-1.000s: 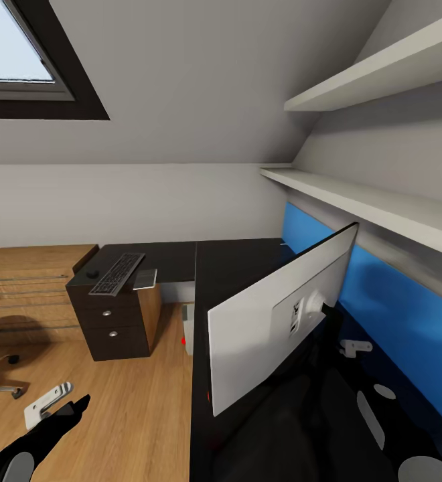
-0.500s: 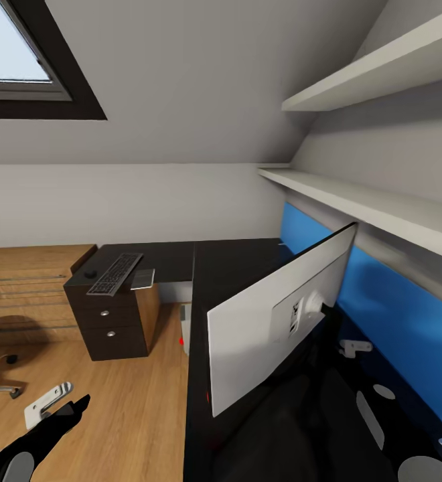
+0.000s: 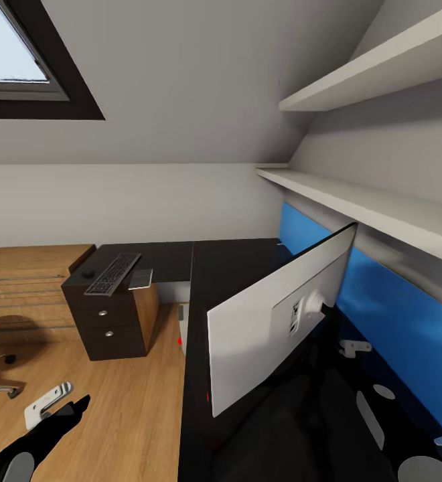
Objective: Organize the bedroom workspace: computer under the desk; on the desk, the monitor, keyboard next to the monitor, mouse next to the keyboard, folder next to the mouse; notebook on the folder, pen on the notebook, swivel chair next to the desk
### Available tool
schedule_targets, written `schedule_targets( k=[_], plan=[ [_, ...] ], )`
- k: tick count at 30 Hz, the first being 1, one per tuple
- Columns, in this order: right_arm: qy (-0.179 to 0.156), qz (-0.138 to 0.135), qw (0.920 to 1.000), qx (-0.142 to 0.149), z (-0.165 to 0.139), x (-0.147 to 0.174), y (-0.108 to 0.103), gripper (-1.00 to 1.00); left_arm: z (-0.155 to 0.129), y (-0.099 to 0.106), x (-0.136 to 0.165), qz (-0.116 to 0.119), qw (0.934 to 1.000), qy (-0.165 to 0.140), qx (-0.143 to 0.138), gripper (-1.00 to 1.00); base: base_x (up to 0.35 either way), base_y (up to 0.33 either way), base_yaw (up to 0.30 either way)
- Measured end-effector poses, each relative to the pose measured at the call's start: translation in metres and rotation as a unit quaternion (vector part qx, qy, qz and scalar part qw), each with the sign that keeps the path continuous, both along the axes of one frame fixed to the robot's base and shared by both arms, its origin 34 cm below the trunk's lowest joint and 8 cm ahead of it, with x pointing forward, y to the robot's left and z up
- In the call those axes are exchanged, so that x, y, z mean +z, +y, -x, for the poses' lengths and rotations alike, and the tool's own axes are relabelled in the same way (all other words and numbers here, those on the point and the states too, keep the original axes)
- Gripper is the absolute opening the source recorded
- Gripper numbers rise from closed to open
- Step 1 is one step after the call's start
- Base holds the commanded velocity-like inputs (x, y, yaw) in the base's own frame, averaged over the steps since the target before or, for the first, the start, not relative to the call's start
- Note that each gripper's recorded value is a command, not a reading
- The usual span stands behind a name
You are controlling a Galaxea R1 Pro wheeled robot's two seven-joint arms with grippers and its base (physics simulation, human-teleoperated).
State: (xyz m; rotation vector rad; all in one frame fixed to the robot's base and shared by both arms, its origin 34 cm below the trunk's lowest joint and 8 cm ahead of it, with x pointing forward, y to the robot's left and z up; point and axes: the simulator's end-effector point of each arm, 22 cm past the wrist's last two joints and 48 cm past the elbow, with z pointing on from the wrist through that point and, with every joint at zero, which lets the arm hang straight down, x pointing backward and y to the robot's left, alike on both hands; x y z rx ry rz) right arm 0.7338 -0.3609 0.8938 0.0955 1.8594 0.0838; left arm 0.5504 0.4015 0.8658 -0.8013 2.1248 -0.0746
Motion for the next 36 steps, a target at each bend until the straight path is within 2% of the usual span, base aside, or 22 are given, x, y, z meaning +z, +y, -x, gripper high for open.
schedule_targets(
  k=[36],
  plan=[
    [0.0,0.0,1.0,0.002,0.0002,-0.0002,0.0005,-1.0,-0.0001,0.0002,0.0006,0.0,1.0,-0.001,0.0,1.0,0.053,0.0,0.0]
  ],
)
